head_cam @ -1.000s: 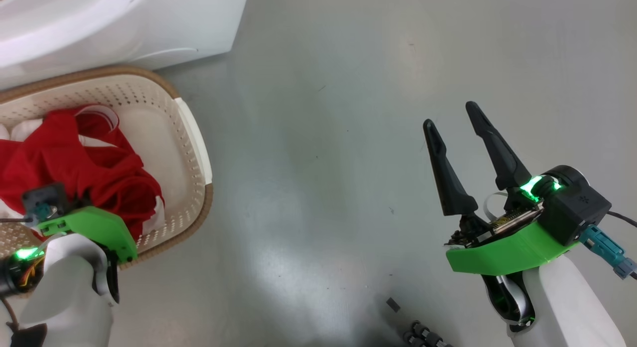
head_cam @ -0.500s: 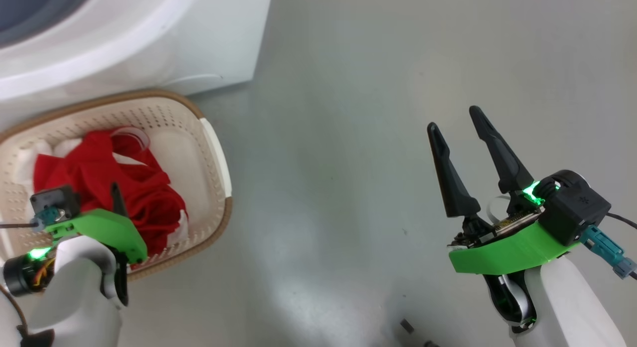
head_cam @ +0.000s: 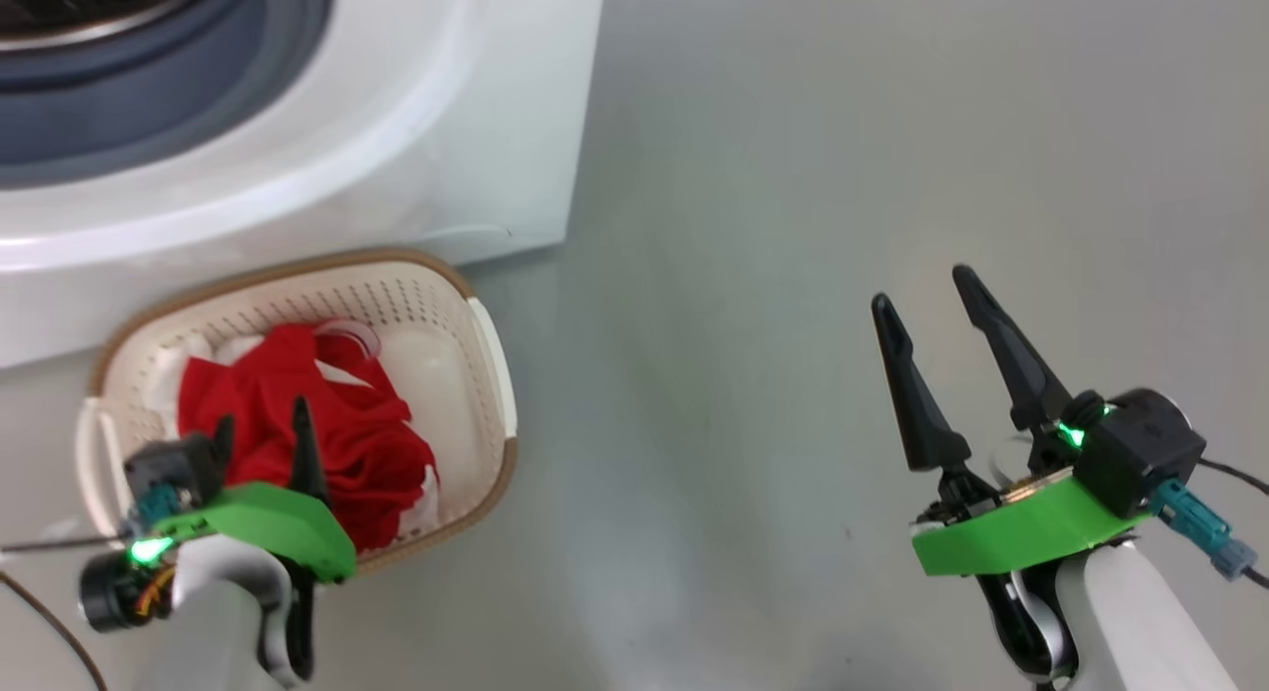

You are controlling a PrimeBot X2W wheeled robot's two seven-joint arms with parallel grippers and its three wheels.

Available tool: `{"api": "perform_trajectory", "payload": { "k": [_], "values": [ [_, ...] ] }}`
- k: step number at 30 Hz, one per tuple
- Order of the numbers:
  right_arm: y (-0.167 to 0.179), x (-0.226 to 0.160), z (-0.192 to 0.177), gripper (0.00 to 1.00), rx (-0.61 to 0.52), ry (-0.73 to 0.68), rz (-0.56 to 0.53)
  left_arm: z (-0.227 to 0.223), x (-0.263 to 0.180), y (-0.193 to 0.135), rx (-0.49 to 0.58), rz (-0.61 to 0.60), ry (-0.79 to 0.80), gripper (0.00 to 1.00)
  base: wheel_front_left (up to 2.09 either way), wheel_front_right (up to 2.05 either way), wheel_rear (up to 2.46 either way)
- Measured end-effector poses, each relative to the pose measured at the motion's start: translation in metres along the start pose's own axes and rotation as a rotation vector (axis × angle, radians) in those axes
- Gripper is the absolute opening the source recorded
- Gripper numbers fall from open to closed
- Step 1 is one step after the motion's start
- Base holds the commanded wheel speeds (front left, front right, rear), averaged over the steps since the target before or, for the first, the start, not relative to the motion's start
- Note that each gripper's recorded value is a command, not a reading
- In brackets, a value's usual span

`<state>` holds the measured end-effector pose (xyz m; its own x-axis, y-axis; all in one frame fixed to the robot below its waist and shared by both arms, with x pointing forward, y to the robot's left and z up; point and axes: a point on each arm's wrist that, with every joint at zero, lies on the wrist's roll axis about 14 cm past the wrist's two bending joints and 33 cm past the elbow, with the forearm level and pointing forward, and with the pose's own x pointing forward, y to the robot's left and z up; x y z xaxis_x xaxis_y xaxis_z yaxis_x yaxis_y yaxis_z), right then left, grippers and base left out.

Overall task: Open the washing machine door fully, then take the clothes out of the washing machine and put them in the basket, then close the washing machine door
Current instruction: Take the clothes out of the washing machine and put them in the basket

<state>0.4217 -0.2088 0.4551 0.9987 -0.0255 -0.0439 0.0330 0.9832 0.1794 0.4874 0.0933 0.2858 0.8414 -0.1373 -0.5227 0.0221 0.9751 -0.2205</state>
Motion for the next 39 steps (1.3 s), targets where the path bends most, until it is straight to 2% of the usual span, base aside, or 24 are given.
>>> {"api": "perform_trajectory", "payload": {
  "k": [8, 10, 14, 28, 39],
  "values": [
    [0.006, -0.012, 0.017, 1.00, -0.009, -0.041, 0.018, 0.043, -0.039, -0.012, -0.006, -0.064, -0.165, 1.00, 0.00, 0.00, 0.00],
    [0.008, -0.014, 0.021, 1.00, -0.013, -0.050, 0.023, 0.057, -0.050, -0.021, 0.007, -0.111, -0.215, 1.00, 0.00, 0.00, 0.00],
    [0.014, -0.021, 0.029, 1.00, -0.026, -0.070, 0.039, 0.080, -0.073, -0.020, 0.030, -0.120, -0.304, 1.00, 0.00, 0.00, 0.00],
    [0.012, -0.055, 0.049, 1.00, -0.047, -0.126, 0.032, 0.123, -0.144, -0.008, 0.034, -0.090, -0.504, 1.00, 0.00, 0.00, 0.00],
    [0.000, -0.086, 0.067, 1.00, -0.085, -0.184, -0.007, 0.133, -0.191, 0.005, 0.011, -0.031, -0.594, 1.00, 0.00, 0.00, 0.00]
  ]
}}
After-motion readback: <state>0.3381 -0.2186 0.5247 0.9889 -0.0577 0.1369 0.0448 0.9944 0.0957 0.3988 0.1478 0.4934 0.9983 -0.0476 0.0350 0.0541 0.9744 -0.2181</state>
